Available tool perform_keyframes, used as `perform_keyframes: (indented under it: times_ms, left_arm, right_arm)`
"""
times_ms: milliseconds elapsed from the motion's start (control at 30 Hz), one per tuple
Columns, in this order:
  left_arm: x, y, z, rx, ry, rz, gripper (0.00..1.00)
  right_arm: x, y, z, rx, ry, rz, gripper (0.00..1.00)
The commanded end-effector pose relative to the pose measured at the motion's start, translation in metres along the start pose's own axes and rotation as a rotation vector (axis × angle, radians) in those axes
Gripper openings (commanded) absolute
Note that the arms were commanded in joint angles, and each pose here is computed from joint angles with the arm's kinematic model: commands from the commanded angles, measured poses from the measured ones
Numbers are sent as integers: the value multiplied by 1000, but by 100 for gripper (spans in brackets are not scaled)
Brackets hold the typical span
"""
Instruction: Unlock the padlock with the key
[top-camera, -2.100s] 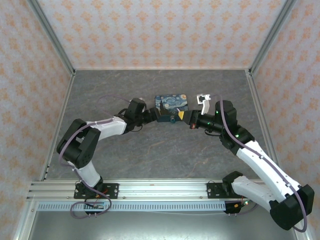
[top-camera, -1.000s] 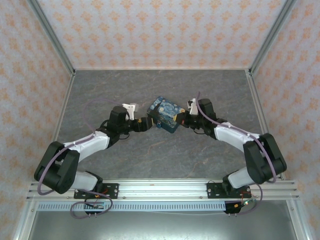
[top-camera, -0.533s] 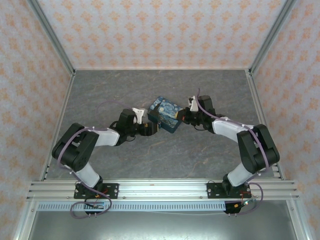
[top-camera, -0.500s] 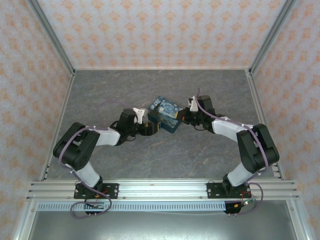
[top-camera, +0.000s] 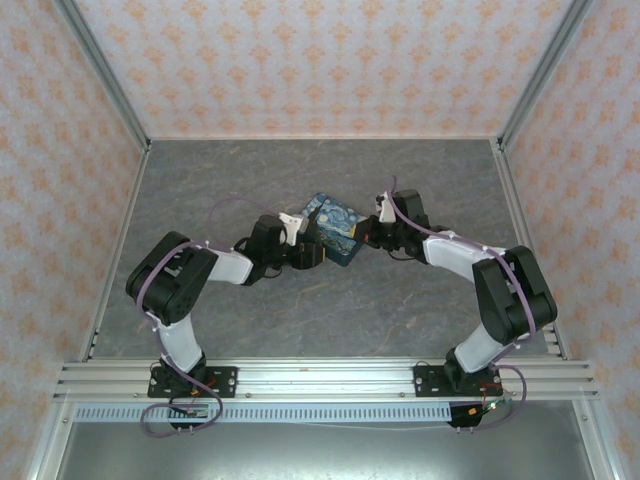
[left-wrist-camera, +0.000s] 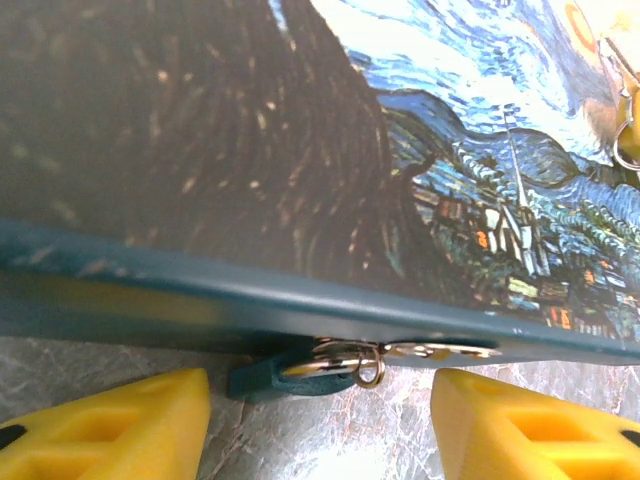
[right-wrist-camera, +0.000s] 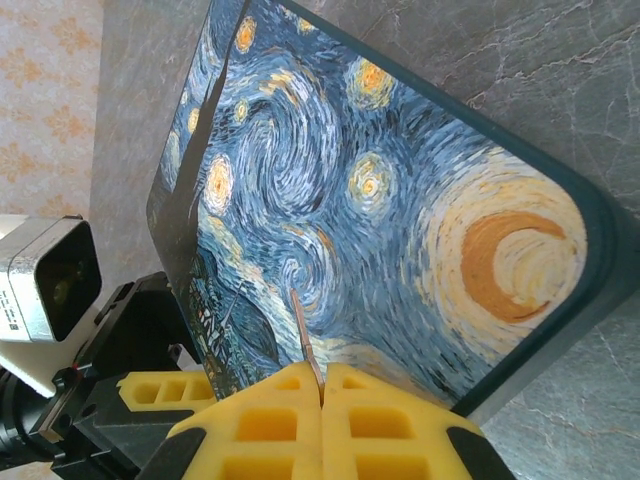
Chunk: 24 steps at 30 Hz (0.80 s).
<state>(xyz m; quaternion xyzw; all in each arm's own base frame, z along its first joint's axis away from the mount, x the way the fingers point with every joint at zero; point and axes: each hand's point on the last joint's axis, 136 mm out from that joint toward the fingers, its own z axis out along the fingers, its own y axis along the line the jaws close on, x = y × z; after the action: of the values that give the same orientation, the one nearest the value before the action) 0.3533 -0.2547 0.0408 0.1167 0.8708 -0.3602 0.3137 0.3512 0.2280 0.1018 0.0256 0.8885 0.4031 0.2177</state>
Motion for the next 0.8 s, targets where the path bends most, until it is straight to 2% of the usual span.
perform_keyframes:
  times_ms: [0, 233, 400, 767]
  left_arm:
    - [-5, -3, 6, -4, -2, 59, 58]
    - [1, -1, 14, -3, 16, 51, 55]
    - [2, -7, 15, 15, 22, 36, 48]
    - [2, -12, 17, -11, 2, -32, 45]
  right_arm:
    - [-9, -1, 1, 19, -14, -27, 0]
    - [-7, -4, 3, 20, -9, -23, 0]
    - [-6, -5, 4, 17, -4, -17, 0]
    - [-2, -6, 5, 1, -6, 4, 0]
